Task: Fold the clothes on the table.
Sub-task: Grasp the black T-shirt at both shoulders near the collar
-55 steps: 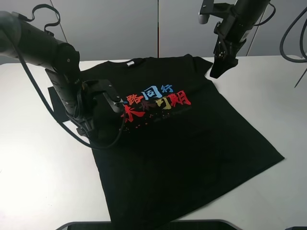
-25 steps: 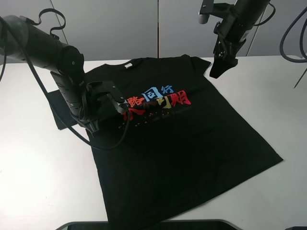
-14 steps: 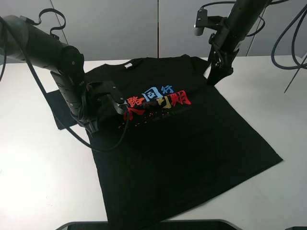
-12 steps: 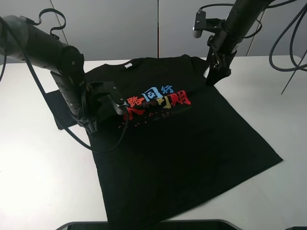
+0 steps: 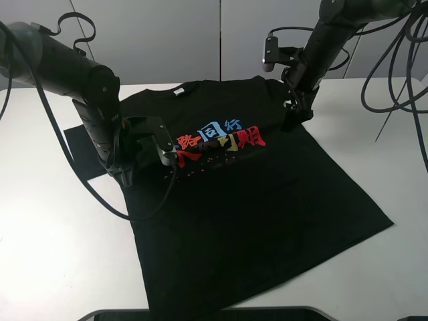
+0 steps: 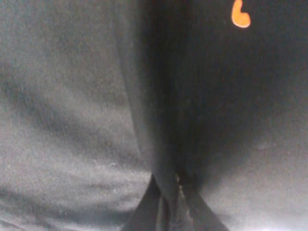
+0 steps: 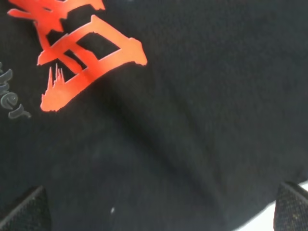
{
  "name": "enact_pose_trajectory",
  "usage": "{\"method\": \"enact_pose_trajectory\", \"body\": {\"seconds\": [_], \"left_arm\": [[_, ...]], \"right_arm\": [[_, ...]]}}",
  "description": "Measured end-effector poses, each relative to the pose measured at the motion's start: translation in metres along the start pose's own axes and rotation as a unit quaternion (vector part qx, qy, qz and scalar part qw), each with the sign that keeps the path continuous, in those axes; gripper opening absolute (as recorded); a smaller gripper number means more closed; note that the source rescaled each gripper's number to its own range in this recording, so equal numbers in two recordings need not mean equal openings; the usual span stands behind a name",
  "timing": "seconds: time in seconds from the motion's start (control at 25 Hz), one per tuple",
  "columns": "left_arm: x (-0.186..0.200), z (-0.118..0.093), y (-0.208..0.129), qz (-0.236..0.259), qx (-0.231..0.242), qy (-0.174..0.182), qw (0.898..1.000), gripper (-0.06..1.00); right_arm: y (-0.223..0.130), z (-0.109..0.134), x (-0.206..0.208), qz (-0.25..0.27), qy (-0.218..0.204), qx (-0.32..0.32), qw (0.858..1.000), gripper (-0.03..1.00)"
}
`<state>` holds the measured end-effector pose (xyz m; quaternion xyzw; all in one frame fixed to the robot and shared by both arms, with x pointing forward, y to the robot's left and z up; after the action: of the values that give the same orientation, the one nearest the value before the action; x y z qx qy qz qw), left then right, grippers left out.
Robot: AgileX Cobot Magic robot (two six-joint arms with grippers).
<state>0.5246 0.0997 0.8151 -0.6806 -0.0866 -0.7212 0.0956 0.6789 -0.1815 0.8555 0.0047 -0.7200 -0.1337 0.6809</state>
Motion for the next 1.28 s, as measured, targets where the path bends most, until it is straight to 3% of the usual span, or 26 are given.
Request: {"method": "enact_pose_trajectory", "body": {"seconds": [0.24, 0.52, 0.84, 1.28], "left_arm": [[0.000, 0.000, 0.000, 0.001, -0.004, 0.001, 1.000, 0.00], [0.000, 0.000, 0.000, 0.002, -0.004, 0.001, 1.000, 0.00], [0.000, 0.000, 0.000, 0.003, -0.004, 0.000, 1.000, 0.00], [0.000, 0.000, 0.000, 0.003, -0.003, 0.000, 1.000, 0.00]], "right_arm": [[0.003, -0.007, -0.015, -0.010, 0.005, 0.003, 1.000, 0.99], [0.001, -0.003, -0.034, -0.010, 0.025, 0.009, 1.000, 0.79], [0.001, -0.008, -0.038, -0.012, 0.009, 0.015, 1.000, 0.78], [0.001, -0.006, -0.047, 0.006, 0.020, 0.012, 1.000, 0.77]]}}
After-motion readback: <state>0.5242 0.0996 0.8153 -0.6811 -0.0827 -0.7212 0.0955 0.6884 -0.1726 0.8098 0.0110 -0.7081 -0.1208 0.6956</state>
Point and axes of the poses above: a point on each arm's last joint axis where the gripper is mounted, x pointing back along that axis away from the gripper, z along the wrist's bending axis when the last joint is at zero, y = z × x, the point moved 5 cm from there along -x, pointing out along that axis toward the gripper, and after that the axes turned 1 degree about -x, right-handed, at the moved point
